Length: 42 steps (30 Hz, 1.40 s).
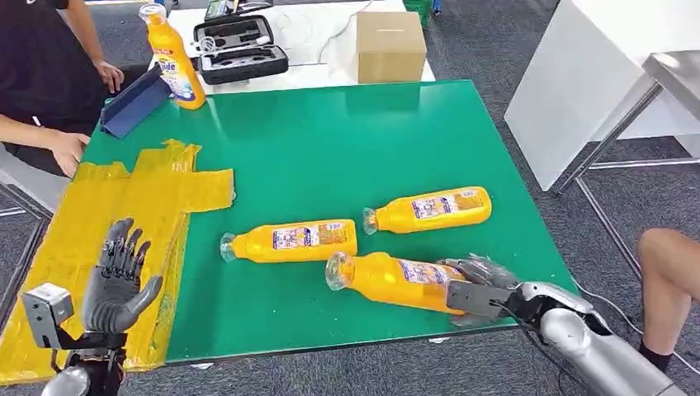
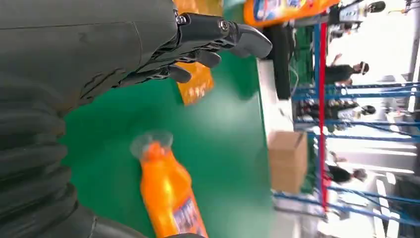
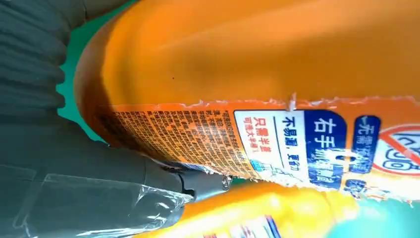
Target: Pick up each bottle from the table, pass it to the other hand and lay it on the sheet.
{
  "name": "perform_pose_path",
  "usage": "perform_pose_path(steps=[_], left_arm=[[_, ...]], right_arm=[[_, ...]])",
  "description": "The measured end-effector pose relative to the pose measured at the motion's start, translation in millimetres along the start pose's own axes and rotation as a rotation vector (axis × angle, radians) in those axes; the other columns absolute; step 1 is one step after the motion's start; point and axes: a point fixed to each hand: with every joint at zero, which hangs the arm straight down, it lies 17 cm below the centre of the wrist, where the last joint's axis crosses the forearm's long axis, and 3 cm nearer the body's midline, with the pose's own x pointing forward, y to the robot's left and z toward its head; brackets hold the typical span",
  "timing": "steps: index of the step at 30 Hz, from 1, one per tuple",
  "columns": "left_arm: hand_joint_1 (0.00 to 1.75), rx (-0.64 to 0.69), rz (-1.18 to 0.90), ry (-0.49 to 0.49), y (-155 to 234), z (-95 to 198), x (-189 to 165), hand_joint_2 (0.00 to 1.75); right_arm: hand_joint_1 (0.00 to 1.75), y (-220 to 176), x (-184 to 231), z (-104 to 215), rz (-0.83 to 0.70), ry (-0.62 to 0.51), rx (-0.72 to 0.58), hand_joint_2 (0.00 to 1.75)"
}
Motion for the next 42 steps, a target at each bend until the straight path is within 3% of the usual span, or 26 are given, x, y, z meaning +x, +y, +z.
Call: perform_pose_path(steps=[9,16,22,28,42], left_arm=[[0.00,-0.081,0.240,0.011,-64,19,2,1.75],[0.00,-0.147,0.306,0.003,-103,23,10,1.75],[0.00,-0.260,0.351,-0.006,-162,25,20,1.75],[0.00,-0.331,0.351,-0.033,-198,19,33,1.75],[0.00,-0.327,0.263,-0.104,-211,4,48,1.75]], right_arm=[[1.75,-34,75,-12,-0.101,-0.196,-0.212,1.75],[1.75,-45,95,-21,-0.141,-0.237,-0.282,1.75],[1.75,-55,120,-49,-0.198,-0.281,-0.327,1.75],[1.75,-49,150,-87,-0.236,-0.309,-0.303,1.75],[1.75,-5,209,-131,-0.233,-0.360,-0.163,1.75]])
